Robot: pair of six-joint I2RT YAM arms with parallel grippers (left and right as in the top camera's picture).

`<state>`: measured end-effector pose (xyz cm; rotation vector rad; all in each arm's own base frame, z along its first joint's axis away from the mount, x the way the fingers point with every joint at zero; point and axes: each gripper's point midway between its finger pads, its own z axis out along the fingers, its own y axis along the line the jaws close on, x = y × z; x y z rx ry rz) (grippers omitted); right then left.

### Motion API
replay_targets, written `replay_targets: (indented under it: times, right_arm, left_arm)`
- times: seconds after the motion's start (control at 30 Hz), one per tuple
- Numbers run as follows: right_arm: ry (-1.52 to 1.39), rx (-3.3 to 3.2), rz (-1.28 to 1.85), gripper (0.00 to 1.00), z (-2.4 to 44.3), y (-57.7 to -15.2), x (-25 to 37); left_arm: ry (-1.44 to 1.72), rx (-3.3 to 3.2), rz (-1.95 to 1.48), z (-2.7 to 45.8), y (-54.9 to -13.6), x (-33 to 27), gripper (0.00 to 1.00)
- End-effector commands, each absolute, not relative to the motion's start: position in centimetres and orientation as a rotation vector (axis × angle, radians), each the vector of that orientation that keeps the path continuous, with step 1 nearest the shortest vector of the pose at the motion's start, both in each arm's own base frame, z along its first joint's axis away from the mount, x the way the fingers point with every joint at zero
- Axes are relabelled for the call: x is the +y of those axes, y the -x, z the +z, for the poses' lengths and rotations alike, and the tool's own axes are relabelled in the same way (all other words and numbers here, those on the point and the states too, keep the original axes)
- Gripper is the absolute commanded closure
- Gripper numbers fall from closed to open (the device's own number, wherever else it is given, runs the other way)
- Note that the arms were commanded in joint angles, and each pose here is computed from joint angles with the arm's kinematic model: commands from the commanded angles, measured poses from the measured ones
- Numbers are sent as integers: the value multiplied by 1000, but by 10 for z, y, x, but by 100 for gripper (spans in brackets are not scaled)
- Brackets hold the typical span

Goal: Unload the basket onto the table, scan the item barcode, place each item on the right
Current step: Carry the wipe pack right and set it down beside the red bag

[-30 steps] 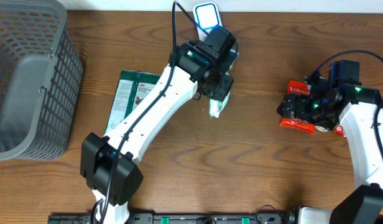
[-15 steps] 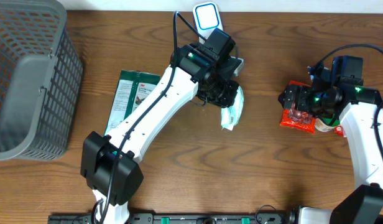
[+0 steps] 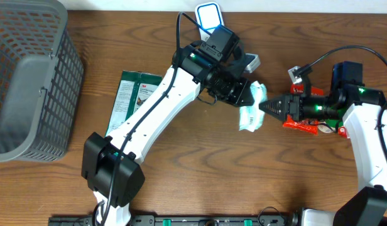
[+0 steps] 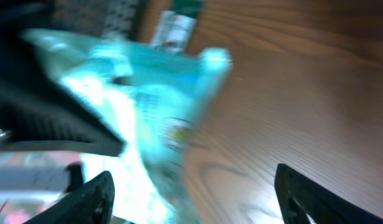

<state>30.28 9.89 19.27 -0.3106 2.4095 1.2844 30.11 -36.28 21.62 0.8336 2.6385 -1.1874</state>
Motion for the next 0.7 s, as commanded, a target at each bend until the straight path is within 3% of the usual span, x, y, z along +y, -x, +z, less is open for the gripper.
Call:
replay_targets:
  times: [0.0,0.1,0.17,0.2,0.23,0.37,0.4,0.43,0.53,0.67]
  right_arm:
    - [510,2138,1402,27,229,-295,113]
    - [543,2119,1400,31,230,-293,115]
    - [553,2119,1403,41,230,-292,117]
    - [558,2119,1407,59,230,-291,118]
    - [561,2120,1406,67,230,-291,119]
    - [566,2153,1370,78,224,-292,116]
    - [568,2163,1356,80,222,-292,115]
    - [572,2182,1332,85,218,-293,114]
    - [583,2224,1266,97,210,-295,109]
    - [597,2274,1171,99,199,-300,102]
  left_arm:
    - [-887,2577,-1426,233,-285,-376,92]
    - [-924,2519,-1546,246,-277,-382,92]
    - [-932,2507,-1574,249,-276,-383,92]
    - [-933,2504,-1573,249,-276,-384,92]
    - [-934,2497,-1571,249,-277,-384,92]
    - [-926,2451,-1497,248,-293,-384,92]
    - [-919,2447,-1466,247,-298,-384,89]
    - [-904,2450,-1411,243,-305,-383,77]
    - [-864,2465,-1273,234,-320,-378,70]
    - [-795,2496,-1063,220,-342,-367,46]
